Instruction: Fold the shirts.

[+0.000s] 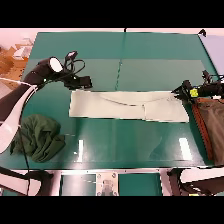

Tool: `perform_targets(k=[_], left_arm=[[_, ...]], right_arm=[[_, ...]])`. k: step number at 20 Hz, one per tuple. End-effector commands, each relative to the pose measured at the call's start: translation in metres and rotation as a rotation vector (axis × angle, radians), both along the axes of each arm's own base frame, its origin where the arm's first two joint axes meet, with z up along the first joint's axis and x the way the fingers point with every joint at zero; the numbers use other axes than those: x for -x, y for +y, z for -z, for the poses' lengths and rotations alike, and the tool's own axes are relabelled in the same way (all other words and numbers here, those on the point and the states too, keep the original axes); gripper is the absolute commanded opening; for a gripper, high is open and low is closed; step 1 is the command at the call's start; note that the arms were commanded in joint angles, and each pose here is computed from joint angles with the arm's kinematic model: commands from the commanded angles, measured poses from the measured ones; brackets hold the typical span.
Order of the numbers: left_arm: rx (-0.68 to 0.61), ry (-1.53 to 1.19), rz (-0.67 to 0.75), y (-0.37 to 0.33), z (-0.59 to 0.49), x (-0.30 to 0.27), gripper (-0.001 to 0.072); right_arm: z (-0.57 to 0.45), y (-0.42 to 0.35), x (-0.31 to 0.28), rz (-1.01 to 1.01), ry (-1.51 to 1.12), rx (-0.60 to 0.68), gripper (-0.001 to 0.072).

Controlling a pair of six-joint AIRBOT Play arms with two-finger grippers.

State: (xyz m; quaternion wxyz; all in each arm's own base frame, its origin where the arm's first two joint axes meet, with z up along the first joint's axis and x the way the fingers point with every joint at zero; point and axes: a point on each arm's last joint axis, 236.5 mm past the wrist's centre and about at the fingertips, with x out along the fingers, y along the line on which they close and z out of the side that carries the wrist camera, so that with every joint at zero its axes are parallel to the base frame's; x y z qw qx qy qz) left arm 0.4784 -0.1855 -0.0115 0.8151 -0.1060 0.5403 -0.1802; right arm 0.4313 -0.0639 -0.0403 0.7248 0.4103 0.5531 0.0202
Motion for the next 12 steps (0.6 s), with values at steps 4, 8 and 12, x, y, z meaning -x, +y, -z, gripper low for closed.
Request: perform_targets(k=[4, 8, 12], left_arm=[[-0.162, 0.077, 0.046, 0.058, -0.039, 0.008, 0.0713], [-0.182, 0.141, 0.077, 0.063, -0.042, 0.024, 0.0024], [-0.112, 0.151, 0.088, 0.047, -0.047, 0.027, 0.0024]], right_arm=[[-0.023, -0.061, 0.013, -0.136, -0.044, 0.106, 0.061], [0.012, -0.074, 0.037, -0.188, 0.019, 0.122, 0.061], [0.048, -0.063, 0.048, -0.267, 0.071, 0.048, 0.0611]])
